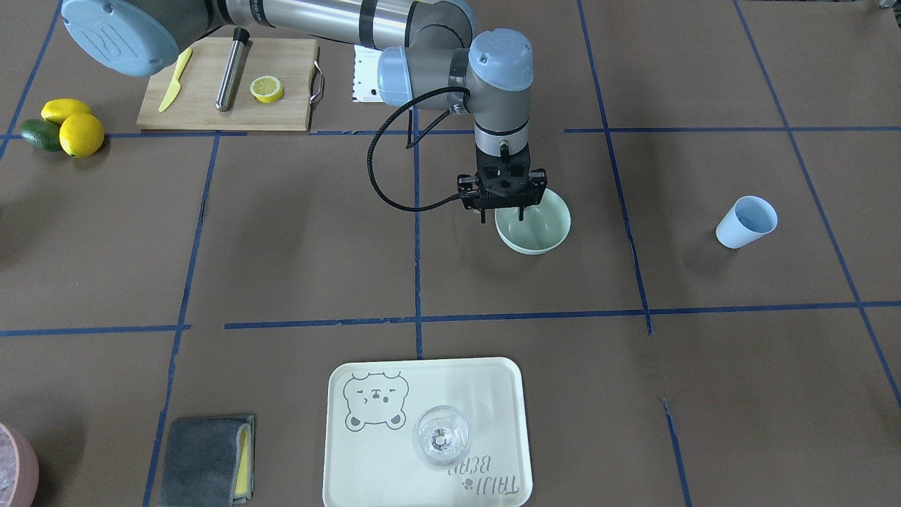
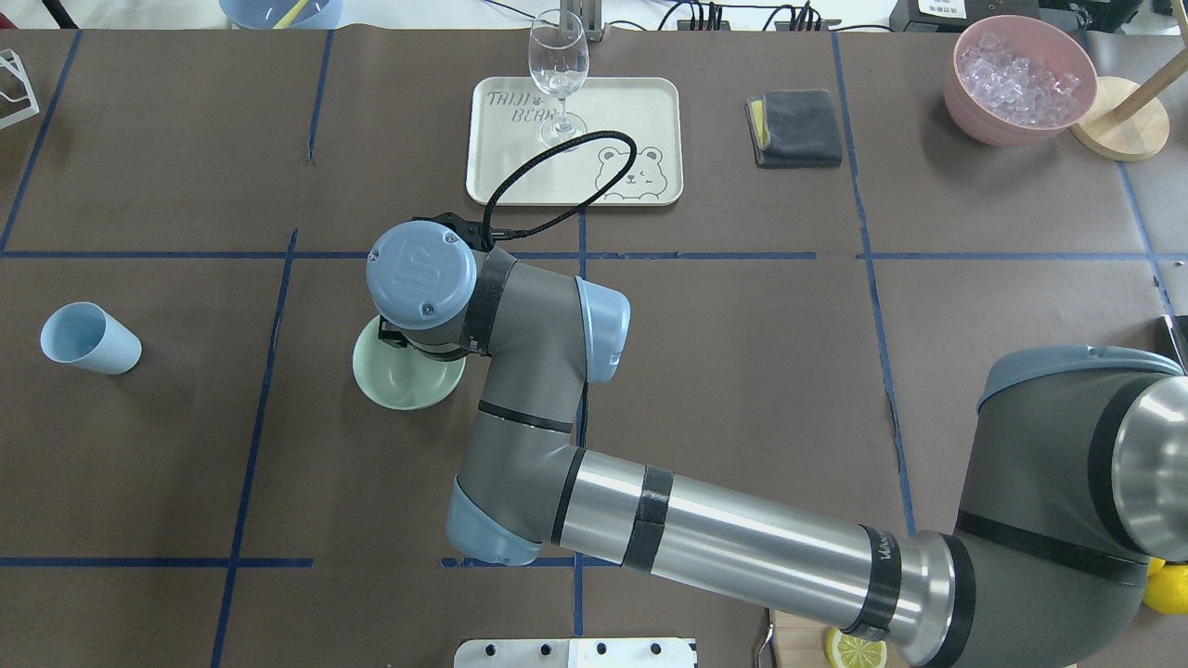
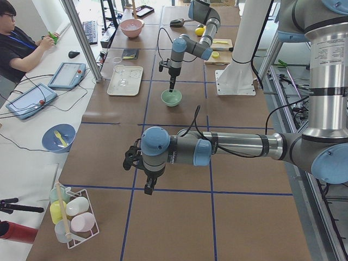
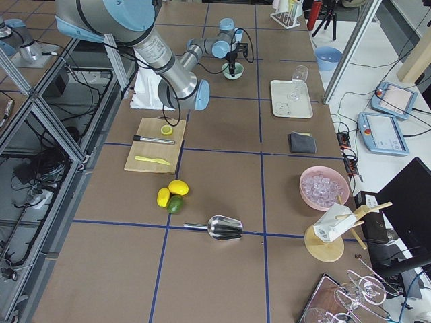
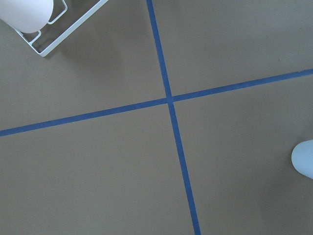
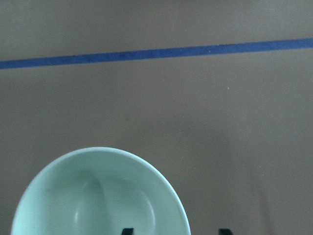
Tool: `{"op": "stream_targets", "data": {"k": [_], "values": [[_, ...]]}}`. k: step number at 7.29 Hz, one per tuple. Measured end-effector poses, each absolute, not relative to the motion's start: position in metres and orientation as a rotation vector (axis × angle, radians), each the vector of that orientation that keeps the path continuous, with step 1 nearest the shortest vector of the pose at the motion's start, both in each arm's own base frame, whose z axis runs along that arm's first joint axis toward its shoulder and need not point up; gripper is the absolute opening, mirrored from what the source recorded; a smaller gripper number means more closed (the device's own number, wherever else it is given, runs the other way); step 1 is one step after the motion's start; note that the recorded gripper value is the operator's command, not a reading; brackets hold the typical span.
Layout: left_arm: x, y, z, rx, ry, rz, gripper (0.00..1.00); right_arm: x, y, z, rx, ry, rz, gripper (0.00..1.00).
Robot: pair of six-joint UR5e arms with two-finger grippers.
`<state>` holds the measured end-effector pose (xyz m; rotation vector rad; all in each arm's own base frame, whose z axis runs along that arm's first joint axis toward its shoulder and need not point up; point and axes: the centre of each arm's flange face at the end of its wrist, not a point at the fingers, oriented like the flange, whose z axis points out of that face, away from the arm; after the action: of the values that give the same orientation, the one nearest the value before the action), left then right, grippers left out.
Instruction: Pour ice into bowl
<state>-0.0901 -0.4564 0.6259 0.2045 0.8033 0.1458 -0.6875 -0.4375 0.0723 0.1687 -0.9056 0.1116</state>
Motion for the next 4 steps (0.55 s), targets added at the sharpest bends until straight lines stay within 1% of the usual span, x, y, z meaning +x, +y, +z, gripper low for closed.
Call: {"op": "stream_targets", "data": {"k": [2,3,4], "values": [[-0.089,-0.46,0.619,0.252,0.797,0.169,1.0,-0.617,-0.497,0.071,0.186,-0.908,0.06,1.0],[-0.089,-0.463,0.615,0.285,0.792,0.185,1.0,-0.559,-0.531,0.096,0.193,-0.901,0.016,1.0],[-0.088,-0.466,0.61,0.317,0.787,0.199,1.0,-0.493,-0.56,0.137,0.21,-0.886,-0.044,1.0]]}}
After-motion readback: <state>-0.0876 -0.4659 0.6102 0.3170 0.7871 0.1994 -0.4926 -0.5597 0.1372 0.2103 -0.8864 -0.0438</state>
